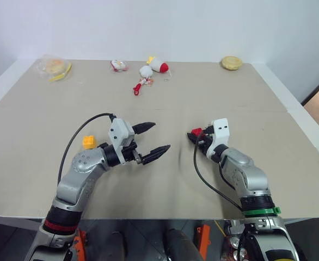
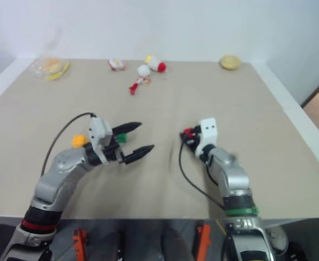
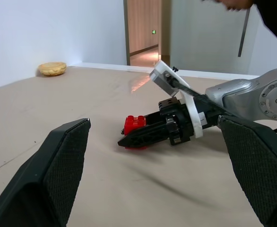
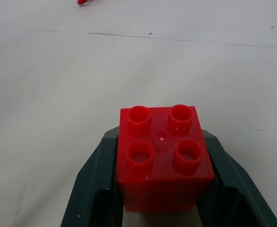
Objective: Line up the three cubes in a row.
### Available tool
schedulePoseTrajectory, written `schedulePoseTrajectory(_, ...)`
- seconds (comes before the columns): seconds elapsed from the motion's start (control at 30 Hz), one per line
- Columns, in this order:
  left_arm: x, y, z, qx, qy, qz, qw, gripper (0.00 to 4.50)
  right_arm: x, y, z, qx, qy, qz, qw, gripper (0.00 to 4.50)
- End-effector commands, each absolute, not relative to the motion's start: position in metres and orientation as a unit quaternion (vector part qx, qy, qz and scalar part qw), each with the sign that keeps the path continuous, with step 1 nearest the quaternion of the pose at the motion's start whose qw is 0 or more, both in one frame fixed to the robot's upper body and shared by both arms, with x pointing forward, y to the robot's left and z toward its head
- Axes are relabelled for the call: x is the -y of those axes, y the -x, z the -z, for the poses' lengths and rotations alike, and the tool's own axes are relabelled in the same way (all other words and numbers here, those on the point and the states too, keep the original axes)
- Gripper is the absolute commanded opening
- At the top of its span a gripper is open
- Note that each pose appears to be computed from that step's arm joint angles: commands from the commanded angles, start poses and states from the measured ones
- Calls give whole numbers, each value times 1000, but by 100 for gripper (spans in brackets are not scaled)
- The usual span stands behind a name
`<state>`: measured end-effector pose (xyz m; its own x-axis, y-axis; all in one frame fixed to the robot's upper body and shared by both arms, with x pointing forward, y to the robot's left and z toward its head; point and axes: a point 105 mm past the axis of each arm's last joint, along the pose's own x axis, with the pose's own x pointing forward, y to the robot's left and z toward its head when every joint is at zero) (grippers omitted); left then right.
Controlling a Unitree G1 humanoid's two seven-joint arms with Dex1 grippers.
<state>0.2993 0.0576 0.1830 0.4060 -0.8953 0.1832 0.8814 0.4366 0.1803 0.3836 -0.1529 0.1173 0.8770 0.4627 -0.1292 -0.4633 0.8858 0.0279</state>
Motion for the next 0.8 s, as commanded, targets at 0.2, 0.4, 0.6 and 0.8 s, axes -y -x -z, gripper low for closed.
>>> schedulePoseTrajectory(0.2, -81, -277, -169, 95, -93, 613, 778, 450, 123, -306, -147, -33, 96, -540, 836, 130)
schedulePoseTrajectory(0.4, -93, -264, -147, 55, -149, 665, 730, 450, 130, -269, -116, -97, 157, -661, 727, 130)
schedulePoseTrajectory(0.6, -93, -255, -141, 46, -148, 678, 719, 450, 132, -276, -102, -72, 185, -678, 707, 130)
schedulePoseTrajectory(0.8, -94, -247, -136, 37, -149, 683, 714, 450, 131, -282, -98, -67, 188, -685, 701, 130)
